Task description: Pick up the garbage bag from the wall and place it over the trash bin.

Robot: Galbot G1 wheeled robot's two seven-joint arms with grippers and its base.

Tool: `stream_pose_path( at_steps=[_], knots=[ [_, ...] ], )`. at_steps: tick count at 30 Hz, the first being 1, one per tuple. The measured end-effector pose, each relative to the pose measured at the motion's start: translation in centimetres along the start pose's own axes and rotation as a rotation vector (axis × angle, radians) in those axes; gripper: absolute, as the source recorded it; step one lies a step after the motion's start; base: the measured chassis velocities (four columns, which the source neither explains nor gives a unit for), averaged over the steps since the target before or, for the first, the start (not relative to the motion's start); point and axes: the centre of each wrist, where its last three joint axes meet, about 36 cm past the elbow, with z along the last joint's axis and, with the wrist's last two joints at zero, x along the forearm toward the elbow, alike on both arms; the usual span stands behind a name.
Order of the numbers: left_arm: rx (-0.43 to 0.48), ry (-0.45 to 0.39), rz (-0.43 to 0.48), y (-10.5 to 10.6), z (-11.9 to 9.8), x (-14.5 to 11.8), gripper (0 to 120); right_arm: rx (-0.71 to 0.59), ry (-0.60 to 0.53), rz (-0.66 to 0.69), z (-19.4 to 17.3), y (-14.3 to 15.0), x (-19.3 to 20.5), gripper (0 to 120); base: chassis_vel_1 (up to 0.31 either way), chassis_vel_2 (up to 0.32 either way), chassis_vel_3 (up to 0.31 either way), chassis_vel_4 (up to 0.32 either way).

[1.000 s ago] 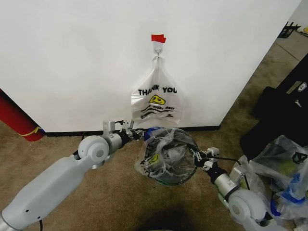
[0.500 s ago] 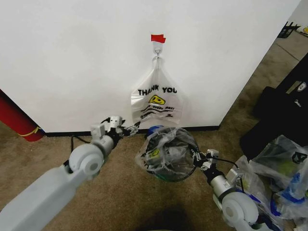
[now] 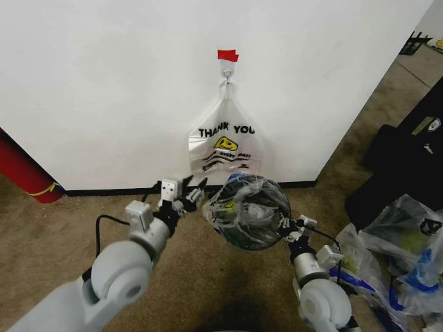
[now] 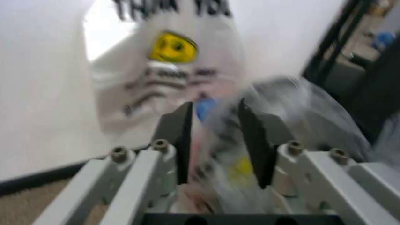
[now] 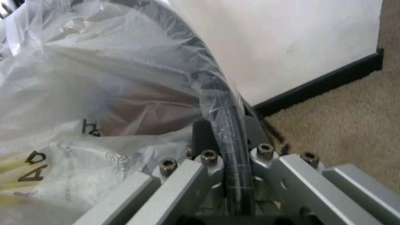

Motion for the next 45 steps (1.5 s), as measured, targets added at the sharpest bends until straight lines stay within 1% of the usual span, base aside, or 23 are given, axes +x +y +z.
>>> stream_pose_path(
  at_steps=[2, 3, 6, 10, 11, 13, 16, 19, 20, 22, 24, 25, 30, 32, 34, 36, 39, 40, 42, 45],
  knots=[
    [-0.001, 0.027, 0.017, -0.6, -0.1, 0.5, 19, 0.004, -0.011, 0.001, -0.1, 0.2, 0.1, 0, 0.0, 0.0, 0.0, 0.0],
    [-0.001, 0.052, 0.035, -1.1, -0.2, 0.9, 12, 0.016, -0.02, 0.002, -0.1, 0.3, 0.3, 0, 0.0, 0.0, 0.0, 0.0],
    [-0.016, 0.097, 0.07, -1.8, -0.6, 1.1, 0, 0.034, -0.034, 0.004, 0.0, 0.6, 0.5, 0, 0.0, 0.0, 0.0, 0.0],
    [-0.034, 0.124, 0.091, -2.1, -0.9, 1.0, 0, 0.044, -0.041, 0.004, 0.1, 0.8, 0.6, 0, 0.0, 0.0, 0.0, 0.0],
    [-0.035, 0.15, 0.107, -2.3, -1.1, 0.9, 0, 0.051, -0.045, 0.005, 0.2, 0.9, 0.7, 0, 0.0, 0.0, 0.0, 0.0],
    [-0.036, 0.175, 0.125, -2.5, -1.4, 0.7, 0, 0.068, -0.054, 0.004, 0.3, 1.1, 0.7, 0, 0.0, 0.0, 0.0, 0.0],
    [-0.038, 0.184, 0.135, -2.6, -1.6, 0.4, 0, 0.082, -0.059, 0.002, 0.5, 1.3, 0.7, 0, 0.0, 0.0, 0.0, 0.0],
    [-0.042, 0.188, 0.137, -2.5, -2.2, -0.8, 0, 0.094, -0.064, -0.003, 0.8, 1.8, 0.7, 0, 0.0, 0.0, 0.0, 0.0],
    [-0.037, 0.195, 0.134, -2.6, -2.4, -1.8, 0, 0.099, -0.068, -0.004, 0.8, 2.0, 0.7, 0, 0.0, 0.0, 0.0, 0.0],
    [-0.027, 0.213, 0.133, -2.7, -2.5, -2.8, 0, 0.105, -0.073, -0.001, 0.9, 2.2, 0.7, 0, 0.0, 0.0, 0.0, 0.0],
    [-0.024, 0.223, 0.133, -2.8, -2.5, -3.2, 0, 0.106, -0.074, 0.0, 0.9, 2.2, 0.7, 0, 0.0, 0.0, 0.0, 0.0],
    [-0.021, 0.249, 0.132, -3.0, -2.2, -4.4, 0, 0.106, -0.077, 0.003, 1.0, 2.3, 0.7, 0, 0.0, 0.0, 0.0, 0.0],
    [-0.027, 0.306, 0.118, -3.6, -1.1, -6.8, 0, 0.104, -0.083, 0.017, 0.9, 2.2, 0.7, 0, 0.0, 0.0, 0.0, 0.0],
    [-0.03, 0.311, 0.115, -3.7, -0.9, -7.1, 0, 0.104, -0.084, 0.018, 0.9, 2.1, 0.7, 0, 0.0, 0.0, 0.0, 0.0],
    [-0.05, 0.324, 0.098, -4.1, 0.0, -8.6, 0, 0.105, -0.084, 0.024, 0.9, 2.1, 0.7, 0, 0.0, 0.0, 0.0, 0.0],
    [-0.054, 0.331, 0.088, -4.4, 0.3, -9.6, 0, 0.105, -0.084, 0.024, 0.9, 2.1, 0.7, 0, 0.0, 0.0, 0.0, 0.0],
    [-0.056, 0.335, 0.081, -4.5, 0.5, -10.4, 0, 0.104, -0.083, 0.024, 0.9, 2.1, 0.7, 0, 0.0, 0.0, 0.0, 0.0],
    [-0.062, 0.332, 0.067, -4.6, 0.7, -11.2, 0, 0.105, -0.079, 0.021, 1.0, 2.2, 0.7, 0, 0.0, 0.0, 0.0, 0.0],
    [-0.076, 0.309, 0.043, -4.7, 1.2, -12.0, 0, 0.105, -0.075, 0.016, 1.0, 2.3, 0.7, 0, 0.0, 0.0, 0.0, 0.0],
    [-0.078, 0.301, 0.036, -4.9, 1.5, -12.4, 0, 0.106, -0.072, 0.014, 1.1, 2.3, 0.7, 0, 0.0, 0.0, 0.0, 0.0]
  ],
)
